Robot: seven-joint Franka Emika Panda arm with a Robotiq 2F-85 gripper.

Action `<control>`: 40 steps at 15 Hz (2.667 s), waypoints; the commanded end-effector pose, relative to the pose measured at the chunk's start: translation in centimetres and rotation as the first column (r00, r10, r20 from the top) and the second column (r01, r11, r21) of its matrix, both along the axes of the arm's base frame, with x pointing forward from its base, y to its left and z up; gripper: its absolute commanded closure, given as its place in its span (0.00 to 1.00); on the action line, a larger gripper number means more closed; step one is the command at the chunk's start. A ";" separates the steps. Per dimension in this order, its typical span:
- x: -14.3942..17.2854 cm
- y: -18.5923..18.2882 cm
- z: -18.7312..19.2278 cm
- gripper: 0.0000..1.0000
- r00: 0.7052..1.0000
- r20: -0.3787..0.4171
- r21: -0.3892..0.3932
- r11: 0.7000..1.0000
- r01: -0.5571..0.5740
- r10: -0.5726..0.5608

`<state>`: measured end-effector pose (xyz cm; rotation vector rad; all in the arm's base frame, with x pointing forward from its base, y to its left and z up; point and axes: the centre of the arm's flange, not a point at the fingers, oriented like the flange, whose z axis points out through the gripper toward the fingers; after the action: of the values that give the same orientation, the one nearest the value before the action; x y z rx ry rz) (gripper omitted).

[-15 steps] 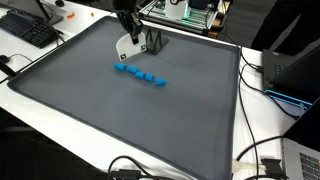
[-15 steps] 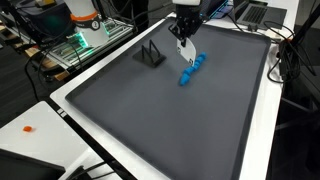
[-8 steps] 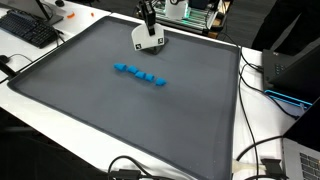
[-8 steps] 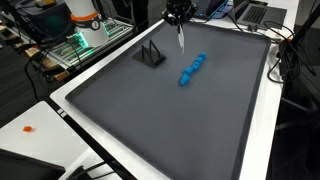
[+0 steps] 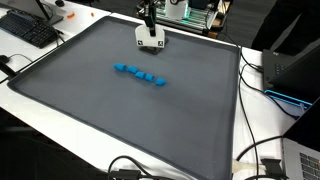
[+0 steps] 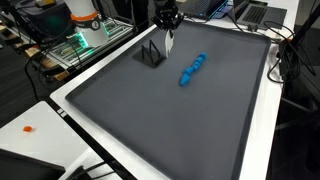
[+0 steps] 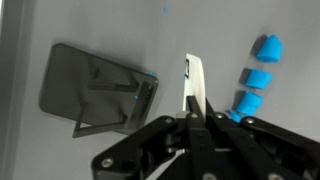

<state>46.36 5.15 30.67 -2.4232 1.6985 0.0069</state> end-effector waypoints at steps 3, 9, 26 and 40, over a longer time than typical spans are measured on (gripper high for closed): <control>-3.2 -1.2 -1.4 0.99 0.969 -0.022 0.001 0.969 0.248 -0.248; -4.6 -1.9 -2.5 0.99 0.962 -0.054 0.022 0.963 0.270 -0.268; -4.5 -2.6 -4.8 0.99 0.965 0.003 0.027 0.965 0.261 -0.261; -4.2 -2.7 -5.4 0.99 0.963 -0.009 0.007 0.963 0.269 -0.269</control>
<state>42.36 2.83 25.53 -2.1784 2.0046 0.0006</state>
